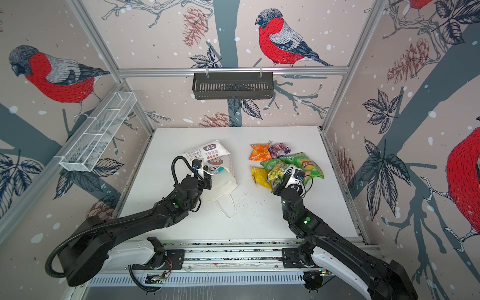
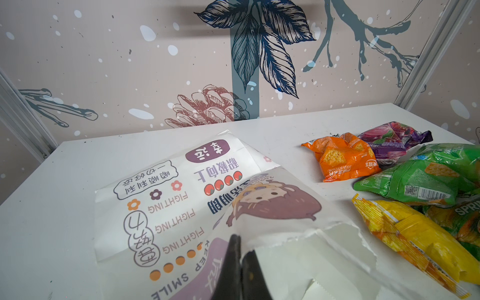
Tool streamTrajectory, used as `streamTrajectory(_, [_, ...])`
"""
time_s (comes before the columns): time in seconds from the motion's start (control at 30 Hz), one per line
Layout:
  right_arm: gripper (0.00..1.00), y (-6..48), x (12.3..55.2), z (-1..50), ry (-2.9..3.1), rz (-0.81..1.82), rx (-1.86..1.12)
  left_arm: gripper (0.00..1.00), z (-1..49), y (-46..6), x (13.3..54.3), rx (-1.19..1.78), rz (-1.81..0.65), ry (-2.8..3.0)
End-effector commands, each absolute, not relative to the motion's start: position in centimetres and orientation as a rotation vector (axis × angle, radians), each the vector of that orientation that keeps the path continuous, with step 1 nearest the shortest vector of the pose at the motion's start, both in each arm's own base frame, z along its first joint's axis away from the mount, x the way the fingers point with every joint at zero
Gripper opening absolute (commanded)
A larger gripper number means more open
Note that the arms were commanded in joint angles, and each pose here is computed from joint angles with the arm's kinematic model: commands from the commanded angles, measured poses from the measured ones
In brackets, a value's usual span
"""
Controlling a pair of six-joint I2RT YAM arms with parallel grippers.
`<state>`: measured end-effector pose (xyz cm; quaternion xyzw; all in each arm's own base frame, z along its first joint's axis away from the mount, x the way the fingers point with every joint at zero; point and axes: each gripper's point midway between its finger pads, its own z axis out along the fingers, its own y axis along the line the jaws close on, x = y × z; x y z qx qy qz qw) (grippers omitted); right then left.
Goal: Take the snacks out of the paper bag
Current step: Place the snack at the middle-right of the table.
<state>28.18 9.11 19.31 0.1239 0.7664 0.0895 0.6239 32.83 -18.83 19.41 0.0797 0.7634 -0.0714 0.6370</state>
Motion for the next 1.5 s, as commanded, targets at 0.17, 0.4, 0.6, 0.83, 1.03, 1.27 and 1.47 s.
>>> streamTrajectory(0.17, [0.02, 9.6, 31.6, 18.4, 1.829, 0.273, 0.309, 0.00, 20.5, -18.8, 33.0, 0.150, -0.185, 1.705])
streamTrajectory(0.4, [0.64, 10.2, 33.5, 17.6, 1.894, 0.270, 0.296, 0.00, 20.3, -19.0, 33.0, 0.157, -0.190, 1.708])
streamTrajectory(0.6, [0.83, 10.7, 33.3, 18.8, 1.864, 0.315, 0.275, 0.00, 20.3, -19.0, 33.0, 0.158, -0.188, 1.709])
streamTrajectory(0.83, [0.86, 13.9, 31.8, 20.6, 1.833, 0.498, 0.151, 0.00, 20.2, -18.9, 33.0, 0.157, -0.180, 1.711])
streamTrajectory(1.03, [0.87, 18.2, 28.6, 20.5, 1.828, 0.575, 0.036, 0.00, 20.4, -18.8, 33.1, 0.161, -0.166, 1.710])
streamTrajectory(1.27, [0.87, 22.6, 25.1, 21.1, 1.761, 0.698, -0.029, 0.00, 21.1, -18.7, 32.7, 0.173, -0.185, 1.679])
streamTrajectory(1.47, [0.87, 23.7, 24.3, 20.5, 1.751, 0.685, -0.034, 0.00, 21.3, -18.6, 30.8, 0.289, -0.224, 1.546])
